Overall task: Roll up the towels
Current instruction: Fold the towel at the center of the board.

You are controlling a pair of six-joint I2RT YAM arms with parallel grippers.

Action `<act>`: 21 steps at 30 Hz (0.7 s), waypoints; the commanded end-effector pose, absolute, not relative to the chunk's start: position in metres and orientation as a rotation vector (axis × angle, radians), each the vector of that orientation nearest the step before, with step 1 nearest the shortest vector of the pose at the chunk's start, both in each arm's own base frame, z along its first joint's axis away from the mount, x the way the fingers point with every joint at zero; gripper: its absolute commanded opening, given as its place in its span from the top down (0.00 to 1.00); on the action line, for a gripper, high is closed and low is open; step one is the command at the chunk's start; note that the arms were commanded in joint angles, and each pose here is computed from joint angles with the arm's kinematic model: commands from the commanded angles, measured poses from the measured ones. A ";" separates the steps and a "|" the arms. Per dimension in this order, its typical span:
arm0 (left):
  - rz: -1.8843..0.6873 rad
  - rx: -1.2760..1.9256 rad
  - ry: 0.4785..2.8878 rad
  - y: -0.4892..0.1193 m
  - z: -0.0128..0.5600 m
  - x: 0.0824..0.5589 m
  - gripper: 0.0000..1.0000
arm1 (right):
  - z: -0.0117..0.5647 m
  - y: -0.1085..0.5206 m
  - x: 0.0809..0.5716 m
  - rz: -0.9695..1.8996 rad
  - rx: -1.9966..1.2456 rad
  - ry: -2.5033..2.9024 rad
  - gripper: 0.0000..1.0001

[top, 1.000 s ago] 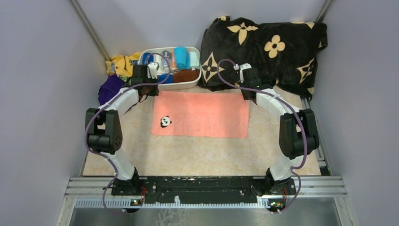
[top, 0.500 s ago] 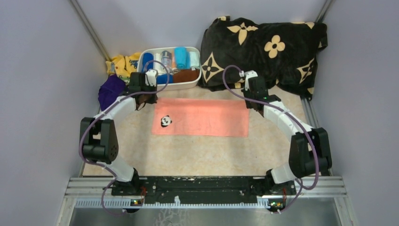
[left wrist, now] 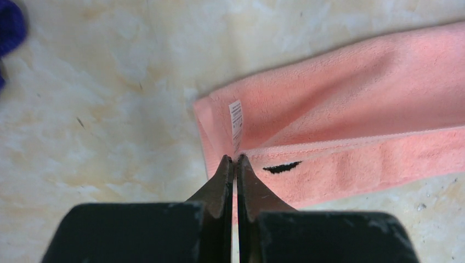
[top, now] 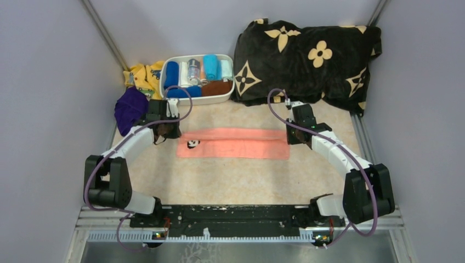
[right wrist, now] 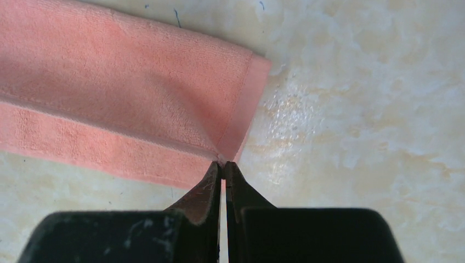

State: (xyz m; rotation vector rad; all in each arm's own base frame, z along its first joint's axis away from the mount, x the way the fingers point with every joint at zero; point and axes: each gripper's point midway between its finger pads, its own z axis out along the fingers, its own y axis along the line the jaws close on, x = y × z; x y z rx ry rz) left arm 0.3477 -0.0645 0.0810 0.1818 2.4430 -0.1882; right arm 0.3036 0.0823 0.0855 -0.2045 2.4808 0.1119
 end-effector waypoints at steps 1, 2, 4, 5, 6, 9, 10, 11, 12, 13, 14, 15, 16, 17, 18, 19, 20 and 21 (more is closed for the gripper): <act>-0.219 0.121 2.503 -0.063 0.078 0.328 1.00 | 0.081 0.077 0.295 0.107 -0.100 2.538 1.00; -0.222 0.119 2.512 -0.063 0.076 0.325 1.00 | 0.078 0.075 0.293 0.091 -0.089 2.552 1.00; -0.222 0.106 2.533 -0.062 0.073 0.319 1.00 | 0.075 0.072 0.290 0.071 -0.073 2.574 1.00; -0.215 0.100 2.540 -0.061 0.072 0.317 1.00 | 0.075 0.072 0.289 0.072 -0.069 2.580 1.00; -0.199 0.092 2.542 -0.059 0.072 0.316 1.00 | 0.076 0.073 0.287 0.081 -0.070 2.586 1.00; -0.171 0.084 2.532 -0.054 0.077 0.314 1.00 | 0.080 0.075 0.283 0.107 -0.067 2.588 1.00; -0.167 0.085 2.531 -0.054 0.078 0.312 1.00 | 0.081 0.075 0.282 0.111 -0.062 2.588 1.00; -0.165 0.083 2.529 -0.053 0.079 0.312 1.00 | 0.082 0.076 0.280 0.117 -0.053 2.588 1.00; -0.165 0.081 2.532 -0.053 0.079 0.310 1.00 | 0.083 0.076 0.279 0.125 -0.046 2.589 1.00; -0.169 0.073 2.534 -0.053 0.080 0.309 1.00 | 0.084 0.078 0.277 0.137 -0.042 2.590 1.00; -0.176 0.070 2.533 -0.054 0.081 0.308 1.00 | 0.086 0.079 0.276 0.147 -0.037 2.590 1.00; -0.184 0.069 2.531 -0.055 0.082 0.307 1.00 | 0.087 0.079 0.274 0.154 -0.028 2.595 1.00; -0.190 0.065 2.526 -0.056 0.084 0.306 1.00 | 0.087 0.080 0.272 0.158 -0.023 2.599 1.00; -0.196 0.064 2.525 -0.057 0.084 0.304 1.00 | 0.087 0.080 0.271 0.163 -0.016 2.604 1.00; -0.204 0.059 2.525 -0.058 0.084 0.303 0.99 | 0.087 0.080 0.269 0.169 0.000 2.607 1.00; -0.222 0.050 2.531 -0.060 0.084 0.301 0.98 | 0.084 0.081 0.268 0.179 0.010 2.613 1.00; -0.237 0.039 2.542 -0.062 0.082 0.299 0.98 | 0.081 0.083 0.266 0.190 0.015 2.618 1.00; -0.255 0.018 2.556 -0.063 0.079 0.296 0.96 | 0.076 0.083 0.265 0.196 0.023 2.626 1.00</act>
